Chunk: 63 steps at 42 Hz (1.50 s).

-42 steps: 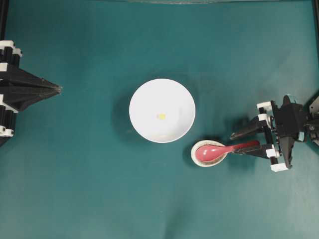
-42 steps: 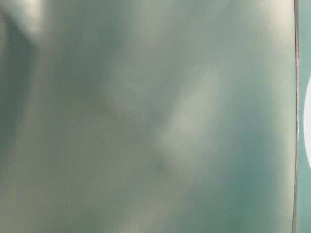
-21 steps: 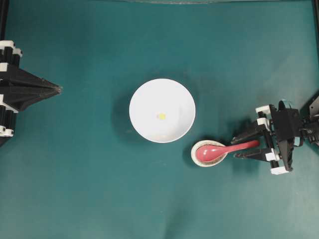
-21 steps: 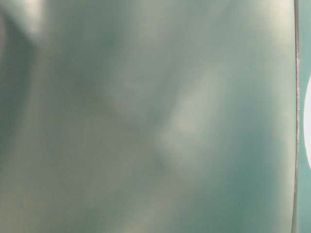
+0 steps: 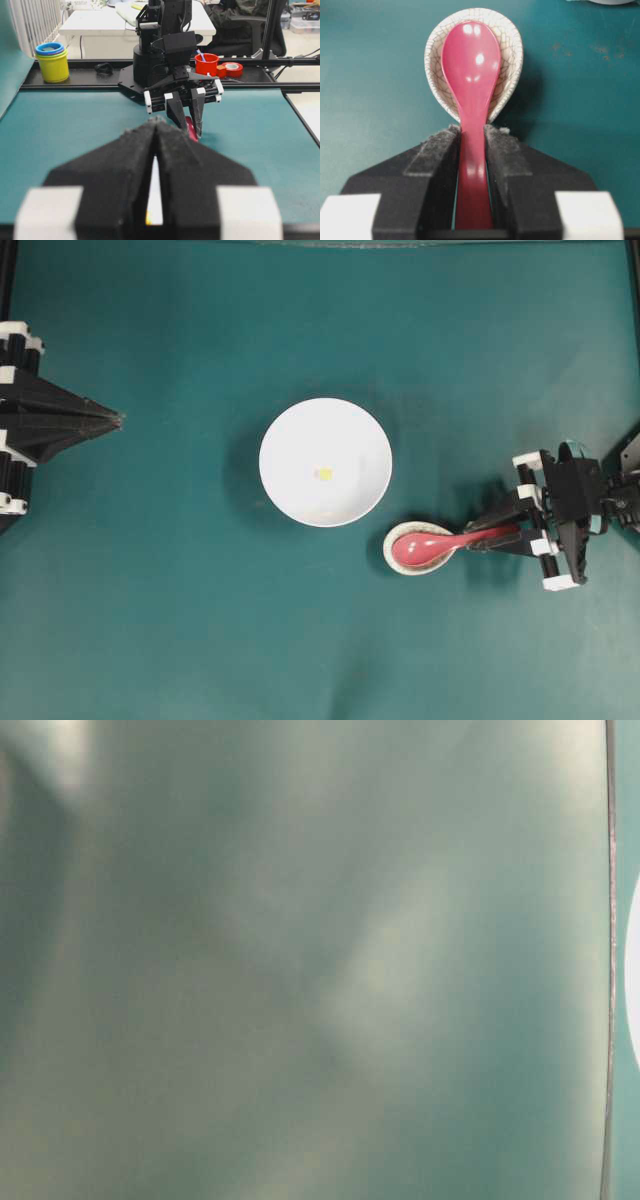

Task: Scoop the yellow hexagonal prism block from the bowl with a spoon using the right arm.
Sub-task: 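Close the right gripper on the pink spoon handle, then lift the spoon off the rest and carry it over the bowl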

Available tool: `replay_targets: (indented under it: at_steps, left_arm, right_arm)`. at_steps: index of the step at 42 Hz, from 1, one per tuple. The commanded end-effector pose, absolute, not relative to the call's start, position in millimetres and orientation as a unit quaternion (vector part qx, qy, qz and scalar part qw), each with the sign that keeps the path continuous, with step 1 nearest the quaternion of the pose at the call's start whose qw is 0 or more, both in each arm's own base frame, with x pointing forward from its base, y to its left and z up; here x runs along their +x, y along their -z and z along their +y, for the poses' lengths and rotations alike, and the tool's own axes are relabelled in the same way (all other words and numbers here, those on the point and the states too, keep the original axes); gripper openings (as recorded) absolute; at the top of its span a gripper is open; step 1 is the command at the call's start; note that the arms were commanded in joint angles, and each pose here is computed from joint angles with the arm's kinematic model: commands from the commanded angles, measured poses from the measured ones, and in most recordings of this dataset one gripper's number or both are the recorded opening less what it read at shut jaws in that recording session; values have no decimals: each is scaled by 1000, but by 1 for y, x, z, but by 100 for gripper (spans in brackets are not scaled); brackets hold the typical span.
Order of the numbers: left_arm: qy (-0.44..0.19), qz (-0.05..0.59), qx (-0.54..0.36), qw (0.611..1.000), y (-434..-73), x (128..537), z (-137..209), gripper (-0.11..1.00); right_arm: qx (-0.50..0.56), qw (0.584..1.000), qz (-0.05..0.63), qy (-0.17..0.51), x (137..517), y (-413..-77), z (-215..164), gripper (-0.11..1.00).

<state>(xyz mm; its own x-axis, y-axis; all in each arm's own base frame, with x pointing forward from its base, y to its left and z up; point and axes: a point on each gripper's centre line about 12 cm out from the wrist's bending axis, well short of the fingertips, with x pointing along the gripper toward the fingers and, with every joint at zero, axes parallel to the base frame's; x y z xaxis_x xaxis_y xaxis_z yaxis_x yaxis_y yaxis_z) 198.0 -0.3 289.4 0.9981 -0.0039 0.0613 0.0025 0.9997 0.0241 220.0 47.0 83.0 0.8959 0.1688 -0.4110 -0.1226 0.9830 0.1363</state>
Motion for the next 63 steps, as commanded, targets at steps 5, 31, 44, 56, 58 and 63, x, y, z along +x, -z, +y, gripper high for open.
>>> replay_targets:
  at_steps: [5,31,44,56,58,63]
  left_arm:
    - [1,-37,13,999,-295,200,0,0]
    - [1,-37,13,999,-295,200,0,0]
    - [1,-37,14,999,-295,200,0,0]
    - [1,-35,13,999,-294,200,0,0]
    - [1,-33,14,999,-294,200,0,0]
    - [1,-28,14,1000,-292,200,0,0]
  right_arm:
    - [57,978,186,-79,229,-95,50,21]
    - [65,975,196,-85,269,-171,60,21]
    - [74,963,254,-51,287,-229,44,21]
    - [91,935,342,13,304,-247,10,21]
    - [96,928,359,26,308,-247,2,21]
    - [103,906,408,48,320,-242,-11,21]
